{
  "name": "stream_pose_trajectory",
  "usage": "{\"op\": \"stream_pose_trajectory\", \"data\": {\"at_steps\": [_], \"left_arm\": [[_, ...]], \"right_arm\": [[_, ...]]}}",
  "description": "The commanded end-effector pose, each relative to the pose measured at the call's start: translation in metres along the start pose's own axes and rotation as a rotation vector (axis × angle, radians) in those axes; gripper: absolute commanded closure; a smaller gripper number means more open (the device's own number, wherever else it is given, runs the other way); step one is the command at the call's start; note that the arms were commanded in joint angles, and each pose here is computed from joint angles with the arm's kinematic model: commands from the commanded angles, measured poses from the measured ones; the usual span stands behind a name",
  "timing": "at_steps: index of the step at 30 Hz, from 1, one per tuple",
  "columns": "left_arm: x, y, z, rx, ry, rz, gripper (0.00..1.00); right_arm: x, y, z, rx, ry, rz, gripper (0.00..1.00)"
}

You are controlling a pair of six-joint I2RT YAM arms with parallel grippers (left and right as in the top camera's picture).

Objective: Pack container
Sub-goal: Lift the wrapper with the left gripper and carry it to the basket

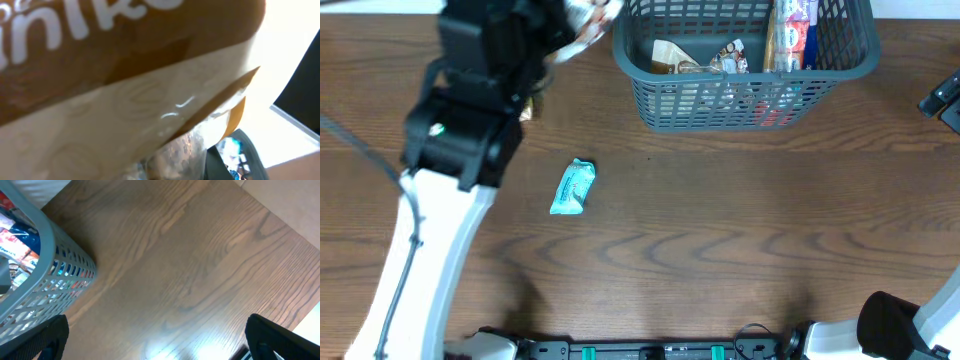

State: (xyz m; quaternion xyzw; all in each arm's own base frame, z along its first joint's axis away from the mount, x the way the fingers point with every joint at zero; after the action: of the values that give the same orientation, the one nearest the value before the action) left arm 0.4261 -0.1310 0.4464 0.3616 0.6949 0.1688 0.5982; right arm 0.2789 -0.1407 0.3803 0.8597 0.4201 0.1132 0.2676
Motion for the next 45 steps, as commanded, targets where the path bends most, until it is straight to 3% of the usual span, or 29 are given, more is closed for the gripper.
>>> {"op": "stream_pose_trajectory", "data": {"at_steps": [1,11,21,31,40,45], "left_arm": [[-0.013,-0.025,0.029,0.025,-0.029,0.066,0.95],[-0.041,-0.1,0.089,0.093,-0.123,0.087,0.95],[-0.01,-0.143,0.124,0.172,-0.04,0.115,0.95],[0.014,-0.163,0.134,0.218,0.045,0.139,0.94],[0.014,-0.162,0.134,0.217,0.044,0.139,0.46],[0.012,-0.161,0.134,0.211,0.036,0.148,0.44]], "right_arm": [[-0.001,-0.003,0.002,0.015,-0.006,-0.009,0.01],[-0.002,-0.003,0.002,0.017,-0.006,-0.01,0.01],[-0.001,-0.003,0.002,0.017,-0.006,-0.01,0.01],[0.0,-0.004,0.002,0.019,0.003,-0.01,0.01],[0.001,-0.004,0.002,0.021,0.009,-0.01,0.01],[0.001,-0.004,0.002,0.021,0.009,-0.01,0.01]]}}
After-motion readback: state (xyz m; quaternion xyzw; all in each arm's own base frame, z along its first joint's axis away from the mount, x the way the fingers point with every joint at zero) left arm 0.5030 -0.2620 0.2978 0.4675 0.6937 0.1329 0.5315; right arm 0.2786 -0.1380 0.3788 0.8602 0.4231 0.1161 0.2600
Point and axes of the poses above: each gripper's point midway between its finger pads, its own z axis out along the fingers, its own x axis along the line the jaws close on, y = z × x, the point moved 1 cm from there along -z, back along the fingers, and after that the axes turned 10 degrees about -z, right-handed, at the moved point
